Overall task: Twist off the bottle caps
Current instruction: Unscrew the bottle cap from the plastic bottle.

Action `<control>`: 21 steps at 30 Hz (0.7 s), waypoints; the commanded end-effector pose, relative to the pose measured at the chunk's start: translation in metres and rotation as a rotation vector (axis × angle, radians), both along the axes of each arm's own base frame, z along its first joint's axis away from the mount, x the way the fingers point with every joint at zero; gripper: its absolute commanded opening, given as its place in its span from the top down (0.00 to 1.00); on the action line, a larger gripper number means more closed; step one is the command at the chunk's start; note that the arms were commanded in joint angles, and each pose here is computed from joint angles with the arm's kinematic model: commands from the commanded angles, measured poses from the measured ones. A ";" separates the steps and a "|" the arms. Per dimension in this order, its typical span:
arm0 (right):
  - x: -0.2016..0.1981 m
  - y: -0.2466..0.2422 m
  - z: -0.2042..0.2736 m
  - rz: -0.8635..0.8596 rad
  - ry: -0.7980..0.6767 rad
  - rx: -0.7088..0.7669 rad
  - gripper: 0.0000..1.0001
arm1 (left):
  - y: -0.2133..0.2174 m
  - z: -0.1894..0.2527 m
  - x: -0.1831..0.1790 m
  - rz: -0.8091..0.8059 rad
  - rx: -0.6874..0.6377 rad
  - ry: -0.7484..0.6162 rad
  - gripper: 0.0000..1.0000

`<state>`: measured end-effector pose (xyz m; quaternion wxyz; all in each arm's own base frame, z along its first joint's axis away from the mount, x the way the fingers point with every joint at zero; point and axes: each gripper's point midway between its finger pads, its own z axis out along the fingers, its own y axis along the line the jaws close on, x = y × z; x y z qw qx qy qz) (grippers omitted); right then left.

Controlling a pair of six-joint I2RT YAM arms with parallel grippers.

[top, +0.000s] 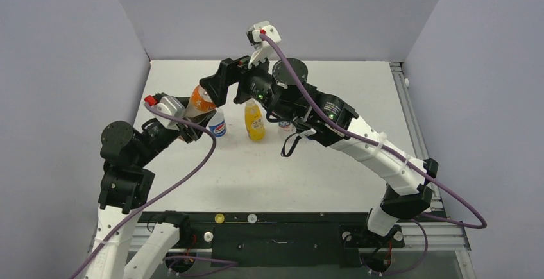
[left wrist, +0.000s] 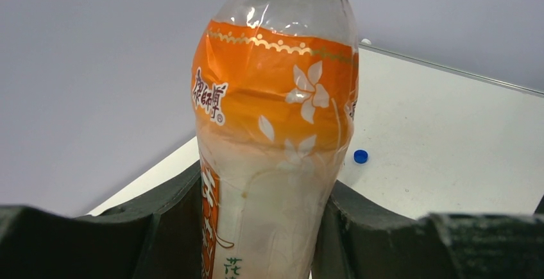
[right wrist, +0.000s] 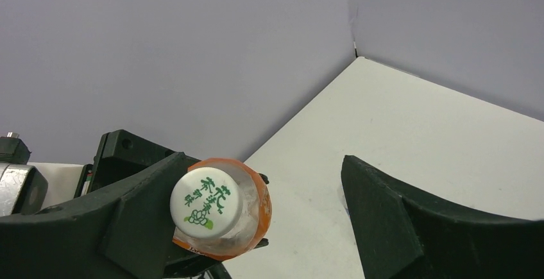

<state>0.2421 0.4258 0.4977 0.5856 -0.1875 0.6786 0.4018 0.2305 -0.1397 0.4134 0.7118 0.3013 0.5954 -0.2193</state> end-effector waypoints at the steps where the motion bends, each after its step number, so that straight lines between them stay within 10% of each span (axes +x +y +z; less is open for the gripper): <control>1: -0.010 -0.013 0.035 0.024 0.002 0.148 0.19 | 0.008 0.029 -0.011 0.034 -0.040 -0.071 1.00; 21: -0.040 -0.001 0.062 0.167 -0.071 0.261 0.47 | 0.004 0.007 0.005 0.052 -0.127 0.079 1.00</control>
